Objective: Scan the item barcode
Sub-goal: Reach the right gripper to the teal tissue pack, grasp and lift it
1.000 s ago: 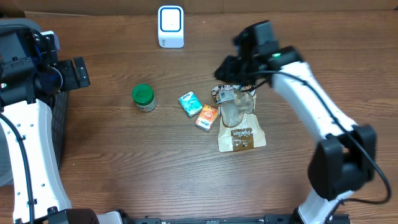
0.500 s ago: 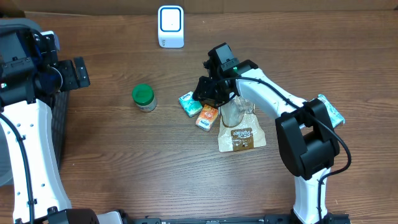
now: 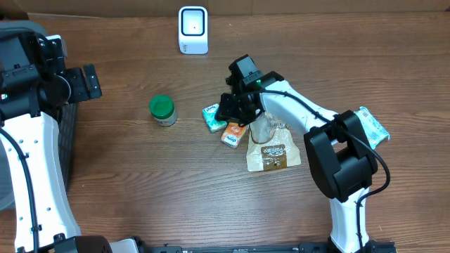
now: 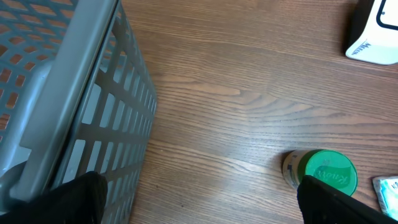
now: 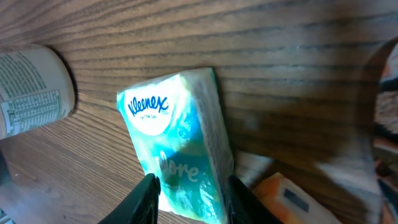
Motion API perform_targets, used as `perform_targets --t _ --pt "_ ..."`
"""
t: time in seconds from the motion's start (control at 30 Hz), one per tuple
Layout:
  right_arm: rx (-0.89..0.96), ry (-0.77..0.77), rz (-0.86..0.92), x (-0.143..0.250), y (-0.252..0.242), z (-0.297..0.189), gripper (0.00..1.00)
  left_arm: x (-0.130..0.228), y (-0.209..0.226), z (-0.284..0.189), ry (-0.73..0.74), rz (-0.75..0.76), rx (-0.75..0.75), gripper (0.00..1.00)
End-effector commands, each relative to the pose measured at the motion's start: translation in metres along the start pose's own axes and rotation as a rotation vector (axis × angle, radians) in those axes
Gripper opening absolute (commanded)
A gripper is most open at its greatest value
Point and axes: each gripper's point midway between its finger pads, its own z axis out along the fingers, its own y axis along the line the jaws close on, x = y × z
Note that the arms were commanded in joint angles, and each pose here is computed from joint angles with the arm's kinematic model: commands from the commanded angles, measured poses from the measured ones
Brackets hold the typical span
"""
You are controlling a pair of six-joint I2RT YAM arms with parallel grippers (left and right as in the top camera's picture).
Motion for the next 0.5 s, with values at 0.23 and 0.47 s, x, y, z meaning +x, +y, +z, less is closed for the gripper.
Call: perform_targets --t 0.23,0.47 --pt "0.051 0.036 0.095 0.0156 -0.021 0.0182 0.27 -0.0022 -0.0007 0.0 -0.005 0.014 0.008 1.0" --pt "0.035 0.034 0.09 0.0147 -0.0184 0.0191 0.12 -0.0022 -0.0007 0.0 -0.005 0.014 0.008 0.99"
